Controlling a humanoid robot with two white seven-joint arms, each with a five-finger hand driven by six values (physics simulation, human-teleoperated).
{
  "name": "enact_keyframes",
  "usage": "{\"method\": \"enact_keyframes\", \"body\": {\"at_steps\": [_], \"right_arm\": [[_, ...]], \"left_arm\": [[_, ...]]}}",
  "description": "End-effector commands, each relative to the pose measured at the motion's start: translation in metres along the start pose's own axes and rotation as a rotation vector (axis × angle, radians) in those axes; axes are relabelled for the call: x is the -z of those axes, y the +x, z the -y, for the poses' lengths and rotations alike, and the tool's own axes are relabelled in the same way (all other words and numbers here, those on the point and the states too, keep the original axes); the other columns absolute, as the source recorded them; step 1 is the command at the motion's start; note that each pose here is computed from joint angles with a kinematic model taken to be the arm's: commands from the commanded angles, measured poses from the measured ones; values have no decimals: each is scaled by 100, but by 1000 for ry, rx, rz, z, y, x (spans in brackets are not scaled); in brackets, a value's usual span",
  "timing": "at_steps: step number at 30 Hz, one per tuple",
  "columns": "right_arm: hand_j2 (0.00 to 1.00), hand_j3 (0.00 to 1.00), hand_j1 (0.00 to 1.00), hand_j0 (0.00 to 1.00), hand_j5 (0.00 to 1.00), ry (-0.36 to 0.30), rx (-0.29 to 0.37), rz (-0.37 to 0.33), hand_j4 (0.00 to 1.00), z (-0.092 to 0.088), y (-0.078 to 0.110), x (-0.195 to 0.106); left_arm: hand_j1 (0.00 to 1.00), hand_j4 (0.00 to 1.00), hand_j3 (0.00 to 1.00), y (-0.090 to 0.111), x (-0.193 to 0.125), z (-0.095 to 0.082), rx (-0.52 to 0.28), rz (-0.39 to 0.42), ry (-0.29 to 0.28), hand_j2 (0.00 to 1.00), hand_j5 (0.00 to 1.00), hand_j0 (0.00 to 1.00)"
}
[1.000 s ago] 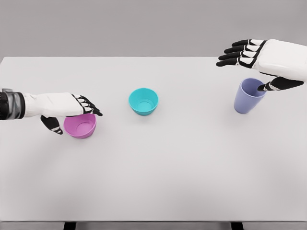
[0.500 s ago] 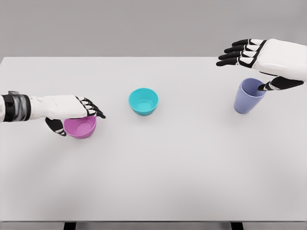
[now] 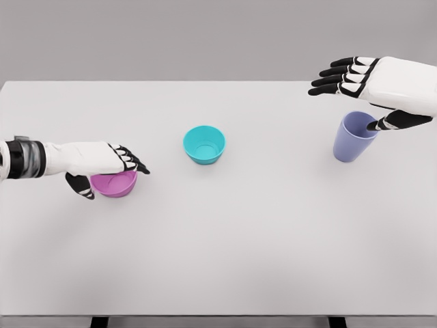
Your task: Stacking bowl and cup with both arms
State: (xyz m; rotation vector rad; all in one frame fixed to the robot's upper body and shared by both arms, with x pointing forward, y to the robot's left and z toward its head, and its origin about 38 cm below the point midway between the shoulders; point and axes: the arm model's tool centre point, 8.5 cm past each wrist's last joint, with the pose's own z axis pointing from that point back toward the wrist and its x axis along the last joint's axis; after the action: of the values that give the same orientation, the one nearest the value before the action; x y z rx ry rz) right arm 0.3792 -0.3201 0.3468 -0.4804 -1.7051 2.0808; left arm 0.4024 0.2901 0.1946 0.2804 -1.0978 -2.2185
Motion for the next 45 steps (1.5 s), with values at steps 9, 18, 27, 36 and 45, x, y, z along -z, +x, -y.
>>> {"method": "enact_keyframes", "body": {"at_steps": [9,18,27,36,45], "right_arm": [[100,100,100,100,100,-4,5,0,100,1,0,0],[100,100,100,100,100,-2,6,-1,100,0,0,-1],[100,100,100,100,100,-4,3,-1,100,1,0,-1],[100,100,100,100,100,-4,5,0,100,1,0,0],[100,100,100,100,100,-2,6,-1,100,0,0,-1]], "left_arm": [[100,100,100,-5,2,2,-18,-10,-1,100,100,100],[100,100,100,-7,3,1,-19,-13,3,100,100,100],[100,100,100,-11,8,3,-33,-10,5,100,100,100],[100,100,100,-11,9,3,-34,-11,4,100,100,100],[93,93,93,-9,14,3,-22,-10,1,93,93,93]]}}
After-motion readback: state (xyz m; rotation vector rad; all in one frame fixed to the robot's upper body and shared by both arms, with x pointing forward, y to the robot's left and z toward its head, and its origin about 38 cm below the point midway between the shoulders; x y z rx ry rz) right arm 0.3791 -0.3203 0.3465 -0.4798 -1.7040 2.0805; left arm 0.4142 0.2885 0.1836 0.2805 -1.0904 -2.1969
